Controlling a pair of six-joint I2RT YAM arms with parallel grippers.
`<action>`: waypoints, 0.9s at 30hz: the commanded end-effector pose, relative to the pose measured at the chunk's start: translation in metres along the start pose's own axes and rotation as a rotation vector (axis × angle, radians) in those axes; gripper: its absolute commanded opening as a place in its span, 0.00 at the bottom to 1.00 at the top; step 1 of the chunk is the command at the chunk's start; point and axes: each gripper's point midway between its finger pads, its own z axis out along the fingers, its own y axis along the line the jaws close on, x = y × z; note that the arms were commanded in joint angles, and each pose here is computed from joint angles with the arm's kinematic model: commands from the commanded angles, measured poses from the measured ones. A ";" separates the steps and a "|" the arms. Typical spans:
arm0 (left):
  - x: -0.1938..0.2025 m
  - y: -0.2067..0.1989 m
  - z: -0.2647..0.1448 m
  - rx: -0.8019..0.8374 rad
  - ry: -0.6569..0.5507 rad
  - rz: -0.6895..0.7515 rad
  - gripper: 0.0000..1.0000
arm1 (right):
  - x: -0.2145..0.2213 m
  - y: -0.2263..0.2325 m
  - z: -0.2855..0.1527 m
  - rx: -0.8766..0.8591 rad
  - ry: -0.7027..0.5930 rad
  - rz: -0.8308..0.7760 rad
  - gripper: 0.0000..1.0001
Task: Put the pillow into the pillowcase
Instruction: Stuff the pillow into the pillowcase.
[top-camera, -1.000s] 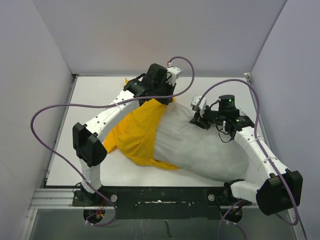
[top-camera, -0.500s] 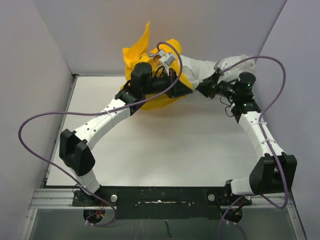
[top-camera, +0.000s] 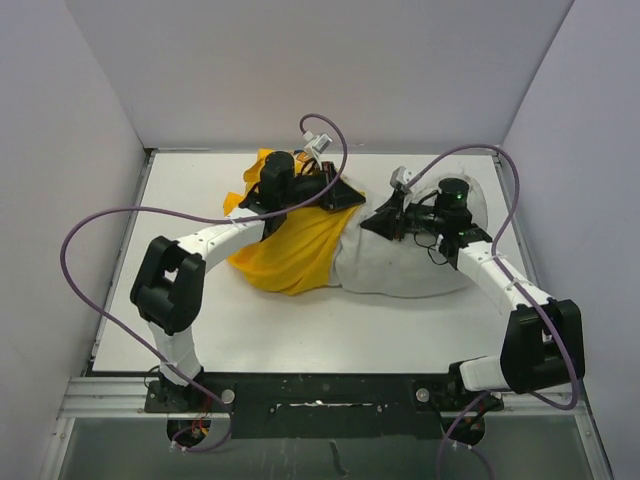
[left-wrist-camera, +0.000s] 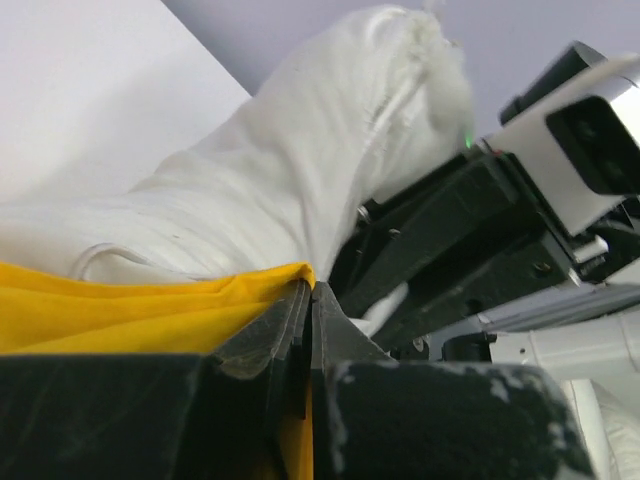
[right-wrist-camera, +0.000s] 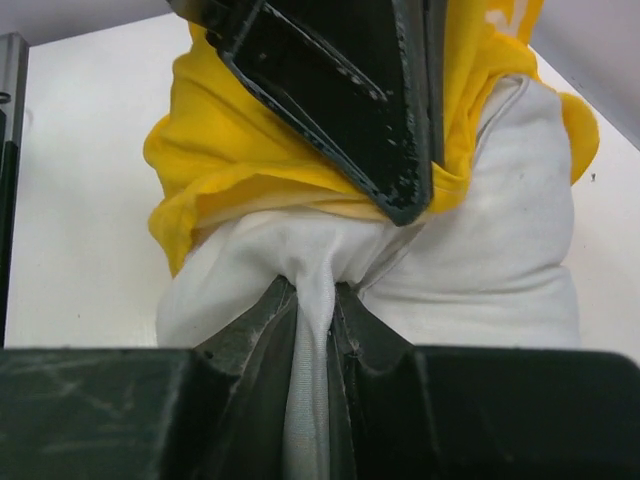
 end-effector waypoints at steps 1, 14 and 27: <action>0.015 -0.033 -0.003 0.157 0.032 0.100 0.00 | 0.015 -0.002 -0.003 -0.041 0.065 -0.025 0.03; -0.005 -0.036 -0.021 0.189 0.018 0.224 0.00 | -0.064 -0.004 -0.058 -0.085 0.284 -0.511 0.77; -0.092 0.008 -0.057 -0.348 -0.240 0.457 0.95 | -0.021 0.058 -0.058 -0.242 0.288 -0.576 1.00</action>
